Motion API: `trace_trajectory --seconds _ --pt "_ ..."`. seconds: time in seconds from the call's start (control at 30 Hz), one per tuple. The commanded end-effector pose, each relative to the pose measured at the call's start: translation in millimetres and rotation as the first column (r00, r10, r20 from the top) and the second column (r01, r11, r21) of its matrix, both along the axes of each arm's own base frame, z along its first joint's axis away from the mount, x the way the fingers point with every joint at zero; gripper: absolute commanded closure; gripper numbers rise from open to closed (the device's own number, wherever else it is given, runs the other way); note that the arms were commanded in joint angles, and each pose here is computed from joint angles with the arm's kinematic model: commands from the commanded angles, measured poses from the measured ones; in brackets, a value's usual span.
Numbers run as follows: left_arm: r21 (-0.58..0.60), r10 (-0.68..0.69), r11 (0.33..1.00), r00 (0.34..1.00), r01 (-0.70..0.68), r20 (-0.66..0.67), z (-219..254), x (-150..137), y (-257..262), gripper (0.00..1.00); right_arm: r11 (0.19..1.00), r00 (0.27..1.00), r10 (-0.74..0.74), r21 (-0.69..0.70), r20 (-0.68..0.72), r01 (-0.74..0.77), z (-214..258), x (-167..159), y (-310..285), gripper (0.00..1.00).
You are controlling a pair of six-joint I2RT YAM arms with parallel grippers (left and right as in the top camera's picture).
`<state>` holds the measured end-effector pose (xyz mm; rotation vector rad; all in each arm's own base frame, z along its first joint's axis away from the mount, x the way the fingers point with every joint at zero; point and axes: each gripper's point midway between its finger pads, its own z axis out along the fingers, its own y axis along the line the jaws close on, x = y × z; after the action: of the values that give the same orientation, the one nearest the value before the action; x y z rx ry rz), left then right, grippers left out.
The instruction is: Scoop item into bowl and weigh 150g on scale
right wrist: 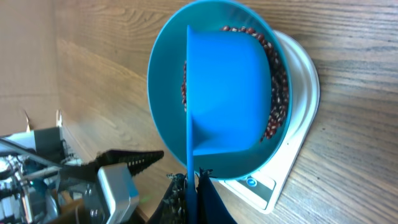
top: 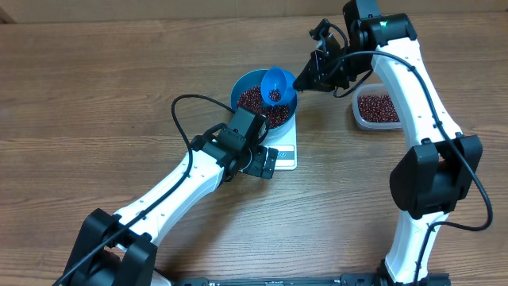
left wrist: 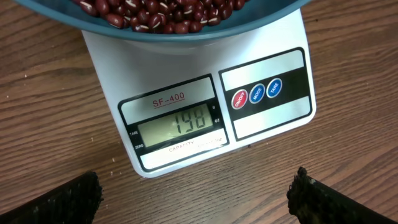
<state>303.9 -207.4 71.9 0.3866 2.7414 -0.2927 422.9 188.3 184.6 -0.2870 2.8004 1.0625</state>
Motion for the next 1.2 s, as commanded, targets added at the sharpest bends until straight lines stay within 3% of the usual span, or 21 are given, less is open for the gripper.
trace_trajectory --seconds 0.0,0.2,0.4,0.9,1.17 --pt "0.001 -0.029 1.000 1.000 0.029 0.003 -1 -2 -3 0.01 0.998 0.985 0.044 0.037 0.167 -0.051 56 -6 -3 0.96" --pt "0.001 -0.029 1.000 1.000 0.029 0.003 0 -1 -3 0.01 0.998 0.978 0.027 0.041 0.205 -0.036 72 -8 -11 0.96" --pt "0.002 -0.029 1.000 1.000 0.029 0.002 -1 -2 -3 0.00 0.986 0.954 0.093 0.108 0.283 -0.129 87 -12 -10 0.96" --pt "0.002 -0.030 1.000 1.000 0.030 0.003 -1 -2 -3 0.01 0.988 0.951 0.085 0.096 0.296 -0.118 86 -8 -18 0.96" --pt "0.002 -0.032 0.999 0.999 0.032 0.004 0 -1 -3 0.00 0.996 0.951 0.086 -0.014 0.298 -0.085 73 -4 -26 0.96"
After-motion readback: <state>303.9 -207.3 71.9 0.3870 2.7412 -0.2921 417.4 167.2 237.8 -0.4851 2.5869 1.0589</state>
